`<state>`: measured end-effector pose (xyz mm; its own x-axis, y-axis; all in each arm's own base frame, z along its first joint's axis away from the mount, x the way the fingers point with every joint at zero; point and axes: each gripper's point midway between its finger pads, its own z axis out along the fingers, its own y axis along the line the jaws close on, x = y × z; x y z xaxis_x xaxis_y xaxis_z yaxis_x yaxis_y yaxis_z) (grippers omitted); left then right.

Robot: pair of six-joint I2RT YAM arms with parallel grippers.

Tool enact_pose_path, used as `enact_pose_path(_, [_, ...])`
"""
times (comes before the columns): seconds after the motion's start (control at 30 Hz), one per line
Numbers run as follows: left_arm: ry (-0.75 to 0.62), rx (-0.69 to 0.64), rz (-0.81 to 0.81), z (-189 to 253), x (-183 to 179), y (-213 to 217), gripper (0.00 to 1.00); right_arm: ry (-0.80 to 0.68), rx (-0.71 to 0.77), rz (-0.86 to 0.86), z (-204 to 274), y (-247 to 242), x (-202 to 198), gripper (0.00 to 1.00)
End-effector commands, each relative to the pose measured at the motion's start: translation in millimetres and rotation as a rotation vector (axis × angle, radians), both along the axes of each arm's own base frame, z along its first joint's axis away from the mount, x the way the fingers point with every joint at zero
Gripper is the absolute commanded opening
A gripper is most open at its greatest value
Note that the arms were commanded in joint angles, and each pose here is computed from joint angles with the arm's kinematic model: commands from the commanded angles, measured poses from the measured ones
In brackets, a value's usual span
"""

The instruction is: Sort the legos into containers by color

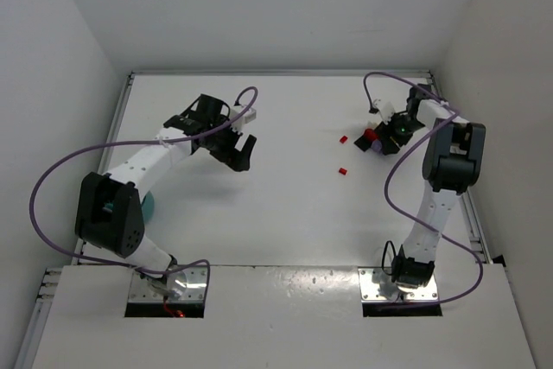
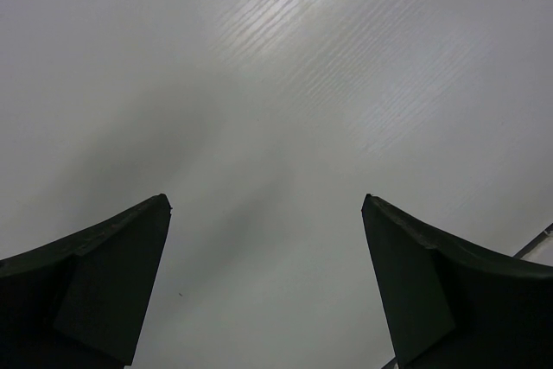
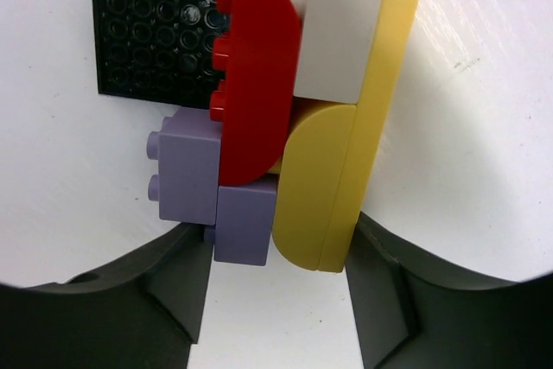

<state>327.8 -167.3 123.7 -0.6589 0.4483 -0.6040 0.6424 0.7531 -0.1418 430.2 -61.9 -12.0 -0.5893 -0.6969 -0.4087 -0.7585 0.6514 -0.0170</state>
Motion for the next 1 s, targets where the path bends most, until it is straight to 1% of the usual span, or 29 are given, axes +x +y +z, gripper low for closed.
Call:
enact_pose_path(0.0, [-0.038, -0.042, -0.007, 15, 9, -7, 1.00, -0.070, 0.017, 0.031, -1, 7, 9, 0.54])
enact_pose_path(0.13, [-0.041, -0.067, 0.010, 17, 8, -6, 1.00, -0.064, 0.039, 0.036, 3, 13, -4, 0.45])
enact_pose_path(0.2, [-0.045, -0.105, 0.040, 17, 5, -9, 1.00, -0.075, 0.056, 0.032, 11, 14, -11, 0.41])
enact_pose_path(0.3, [-0.077, -0.161, 0.050, 21, -1, -12, 1.00, -0.090, 0.061, 0.043, 21, 18, -21, 0.37])
enact_pose_path(0.33, [-0.084, -0.177, 0.051, 24, -3, -14, 1.00, -0.081, 0.089, 0.049, 21, 25, -31, 0.35])
enact_pose_path(0.37, [-0.097, -0.198, 0.052, 28, -3, -16, 1.00, -0.119, 0.091, 0.054, 37, 27, -32, 0.34])
enact_pose_path(0.4, [-0.110, -0.218, 0.037, 36, -6, -18, 1.00, -0.105, 0.119, 0.059, 37, 34, -43, 0.34])
enact_pose_path(0.47, [-0.093, -0.254, 0.042, 40, -8, -23, 1.00, -0.138, 0.139, 0.067, 57, 44, -50, 0.31])
enact_pose_path(0.5, [-0.093, -0.285, 0.031, 46, -10, -28, 1.00, -0.132, 0.166, 0.069, 59, 54, -59, 0.31])
enact_pose_path(0.53, [-0.089, -0.305, 0.038, 50, -8, -28, 0.98, -0.147, 0.183, 0.061, 65, 57, -61, 0.26])
enact_pose_path(0.6, [-0.050, -0.378, 0.028, 56, -9, -40, 0.97, -0.163, 0.252, 0.013, 82, 72, -69, 0.17])
enact_pose_path(0.63, [-0.007, -0.434, 0.024, 58, -11, -49, 0.97, -0.177, 0.284, -0.032, 94, 76, -70, 0.12])
enact_pose_path(0.67, [0.020, -0.464, 0.022, 58, -12, -54, 0.96, -0.189, 0.304, -0.058, 101, 78, -68, 0.10])
enact_pose_path(0.7, [0.047, -0.492, 0.016, 57, -12, -59, 0.96, -0.189, 0.324, -0.071, 105, 85, -69, 0.08])
enact_pose_path(0.73, [0.104, -0.520, 0.023, 51, -13, -68, 0.95, -0.175, 0.351, -0.104, 108, 89, -74, 0.08])
enact_pose_path(0.77, [0.129, -0.544, 0.014, 54, -12, -73, 0.95, -0.192, 0.370, -0.108, 116, 95, -71, 0.07])
enact_pose_path(0.8, [0.147, -0.556, -0.001, 54, -13, -81, 0.94, -0.196, 0.385, -0.121, 120, 102, -76, 0.06])
enact_pose_path(0.83, [0.171, -0.565, 0.001, 52, -12, -84, 0.94, -0.225, 0.389, -0.153, 125, 101, -71, 0.06])
enact_pose_path(0.87, [0.219, -0.573, 0.006, 44, -12, -92, 0.94, -0.215, 0.414, -0.202, 129, 107, -71, 0.04])
enact_pose_path(0.9, [0.227, -0.595, -0.019, 50, -11, -101, 0.94, -0.214, 0.419, -0.226, 128, 112, -73, 0.04])
enact_pose_path(0.93, [0.242, -0.598, -0.008, 48, -8, -103, 0.94, -0.236, 0.438, -0.240, 137, 116, -72, 0.02])
enact_pose_path(0.97, [0.262, -0.613, -0.026, 51, -10, -115, 0.94, -0.249, 0.467, -0.271, 145, 121, -68, 0.02])
